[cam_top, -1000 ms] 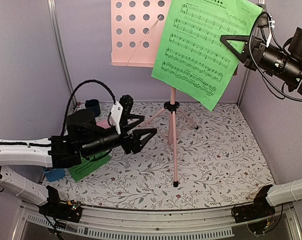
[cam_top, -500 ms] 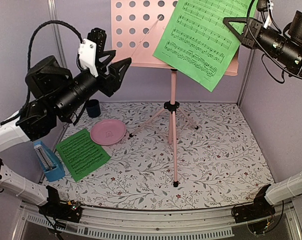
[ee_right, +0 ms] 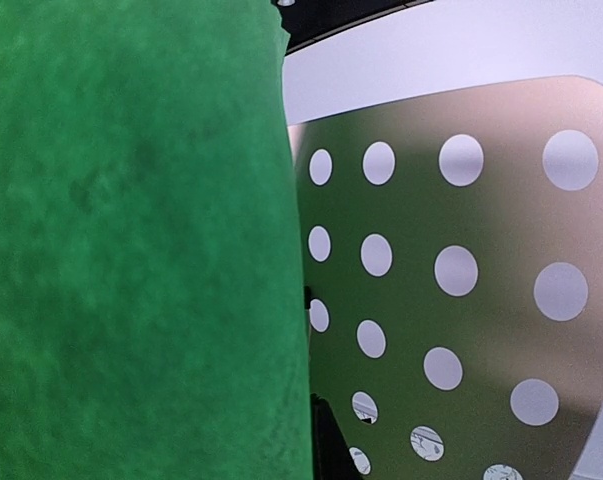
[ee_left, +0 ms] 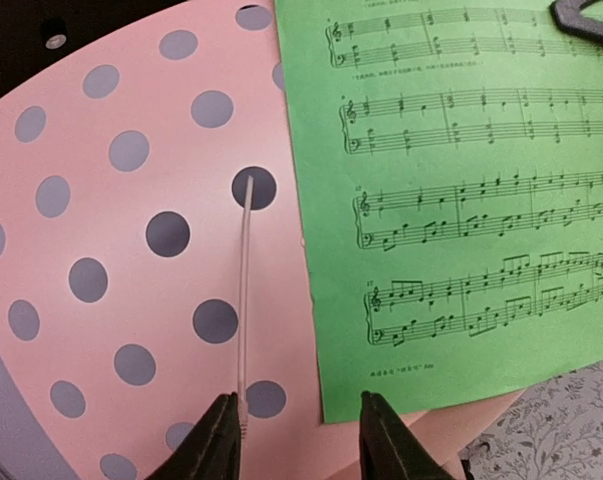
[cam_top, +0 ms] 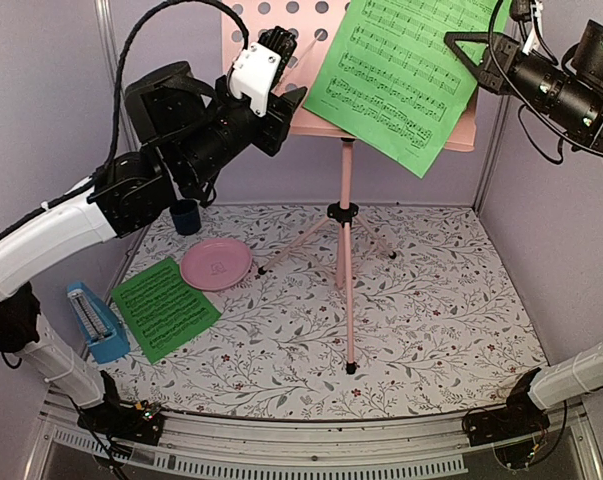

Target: Set up the instrument practice props

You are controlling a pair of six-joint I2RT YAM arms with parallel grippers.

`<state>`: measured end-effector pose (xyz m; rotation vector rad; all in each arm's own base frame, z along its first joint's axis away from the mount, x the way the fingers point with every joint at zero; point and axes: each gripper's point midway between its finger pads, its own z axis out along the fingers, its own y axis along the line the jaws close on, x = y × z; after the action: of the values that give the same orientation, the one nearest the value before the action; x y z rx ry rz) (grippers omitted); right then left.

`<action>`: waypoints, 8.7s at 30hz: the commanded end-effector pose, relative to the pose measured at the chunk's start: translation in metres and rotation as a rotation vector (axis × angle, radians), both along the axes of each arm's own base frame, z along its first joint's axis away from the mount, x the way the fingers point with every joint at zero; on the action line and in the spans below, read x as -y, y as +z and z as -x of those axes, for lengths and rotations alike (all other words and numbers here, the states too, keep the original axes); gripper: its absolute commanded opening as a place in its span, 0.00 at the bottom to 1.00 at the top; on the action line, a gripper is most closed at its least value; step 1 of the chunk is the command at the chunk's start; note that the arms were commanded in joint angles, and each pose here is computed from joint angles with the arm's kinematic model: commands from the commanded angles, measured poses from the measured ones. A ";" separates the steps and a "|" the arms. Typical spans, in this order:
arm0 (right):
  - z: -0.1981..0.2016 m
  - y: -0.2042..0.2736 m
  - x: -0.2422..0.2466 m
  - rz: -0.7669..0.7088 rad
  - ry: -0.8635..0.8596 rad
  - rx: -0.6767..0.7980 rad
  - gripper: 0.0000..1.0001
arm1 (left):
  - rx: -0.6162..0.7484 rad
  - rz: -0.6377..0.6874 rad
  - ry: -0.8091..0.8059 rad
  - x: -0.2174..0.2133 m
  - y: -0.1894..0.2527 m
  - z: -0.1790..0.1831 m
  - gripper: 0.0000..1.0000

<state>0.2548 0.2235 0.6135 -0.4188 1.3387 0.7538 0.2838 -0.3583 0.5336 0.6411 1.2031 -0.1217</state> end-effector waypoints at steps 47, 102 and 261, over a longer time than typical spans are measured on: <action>-0.012 0.010 0.009 0.012 -0.104 0.074 0.00 | 0.132 0.002 0.017 -0.022 0.028 -0.005 0.00; 0.013 0.031 -0.121 0.252 0.237 0.567 0.00 | 0.380 -0.015 -0.283 -0.003 0.032 0.047 0.00; 0.033 0.007 -0.093 0.130 0.166 0.583 0.99 | 0.291 0.383 -0.173 -0.087 0.151 0.027 0.84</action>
<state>0.2291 0.3254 0.6131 -0.8150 0.8289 0.6182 0.2712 -0.2808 0.6816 0.4083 0.8194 -0.3413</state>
